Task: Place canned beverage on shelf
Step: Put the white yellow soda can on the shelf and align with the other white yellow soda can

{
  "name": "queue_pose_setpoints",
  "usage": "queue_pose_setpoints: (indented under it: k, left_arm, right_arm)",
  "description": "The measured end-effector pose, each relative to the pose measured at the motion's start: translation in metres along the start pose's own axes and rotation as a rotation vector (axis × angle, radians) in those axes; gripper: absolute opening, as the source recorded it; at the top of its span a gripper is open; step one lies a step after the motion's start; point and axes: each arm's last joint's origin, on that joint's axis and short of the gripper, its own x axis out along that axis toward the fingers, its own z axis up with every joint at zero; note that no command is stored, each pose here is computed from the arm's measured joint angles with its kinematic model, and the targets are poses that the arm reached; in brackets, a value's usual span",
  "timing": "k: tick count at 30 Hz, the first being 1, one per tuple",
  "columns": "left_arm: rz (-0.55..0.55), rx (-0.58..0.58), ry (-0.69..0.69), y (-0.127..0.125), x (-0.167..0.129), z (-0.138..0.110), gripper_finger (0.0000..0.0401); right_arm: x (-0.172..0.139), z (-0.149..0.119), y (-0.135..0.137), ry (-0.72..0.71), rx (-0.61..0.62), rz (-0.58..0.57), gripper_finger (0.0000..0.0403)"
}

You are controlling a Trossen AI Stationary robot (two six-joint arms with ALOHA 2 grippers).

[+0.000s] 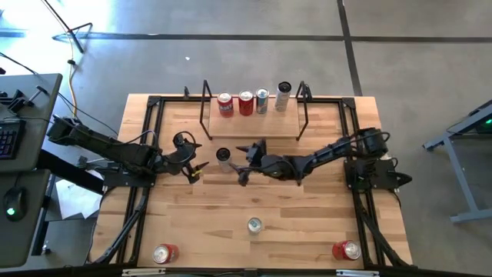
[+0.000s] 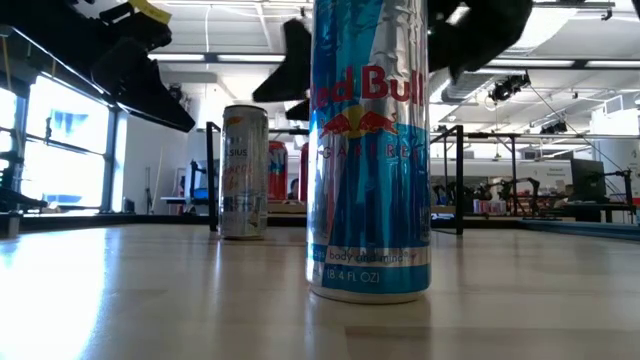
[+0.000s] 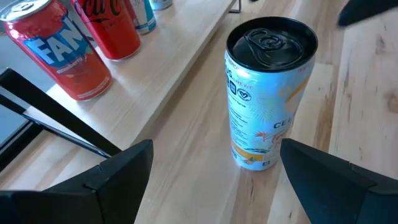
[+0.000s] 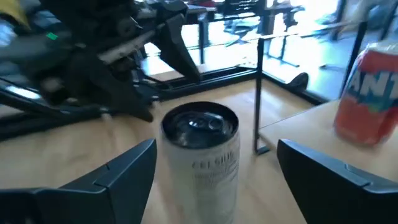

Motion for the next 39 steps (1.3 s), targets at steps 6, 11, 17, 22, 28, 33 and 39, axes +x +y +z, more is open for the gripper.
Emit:
queue_pose_setpoints:
  k: [6, 11, 17, 22, 28, 33, 39]
  left_arm:
    - [0.000, 0.000, 0.000, 0.000, 0.000, 0.000, 0.0344]
    - [0.000, 0.000, 0.000, 0.000, 0.000, 0.000, 0.0344]
    - [-0.001, 0.000, 0.000, 0.000, 0.000, 0.000, 0.0344]
    - [-0.001, -0.001, 0.000, 0.000, 0.000, 0.000, 0.0344]
    - [-0.001, -0.002, 0.000, 0.000, 0.000, 0.000, 0.0344]
    - [-0.001, -0.018, 0.001, 0.000, 0.000, 0.000, 0.0344]
    - [0.000, -0.015, 0.004, 0.000, 0.000, 0.000, 0.0344]
  right_arm:
    - [0.031, -0.003, 0.017, 0.022, -0.053, -0.027, 0.0319]
    - [0.043, 0.000, 0.022, 0.035, -0.063, -0.051, 0.0319]
    - [0.049, 0.006, 0.019, 0.032, -0.048, -0.063, 0.0317]
    - [0.051, 0.004, 0.015, 0.062, -0.016, -0.049, 0.0272]
    - [0.052, 0.003, 0.013, 0.068, -0.036, -0.047, 0.0237]
    - [0.046, 0.012, 0.013, 0.103, -0.118, -0.008, 0.0237]
    - [0.015, 0.053, 0.008, 0.139, -0.232, -0.003, 0.0237]
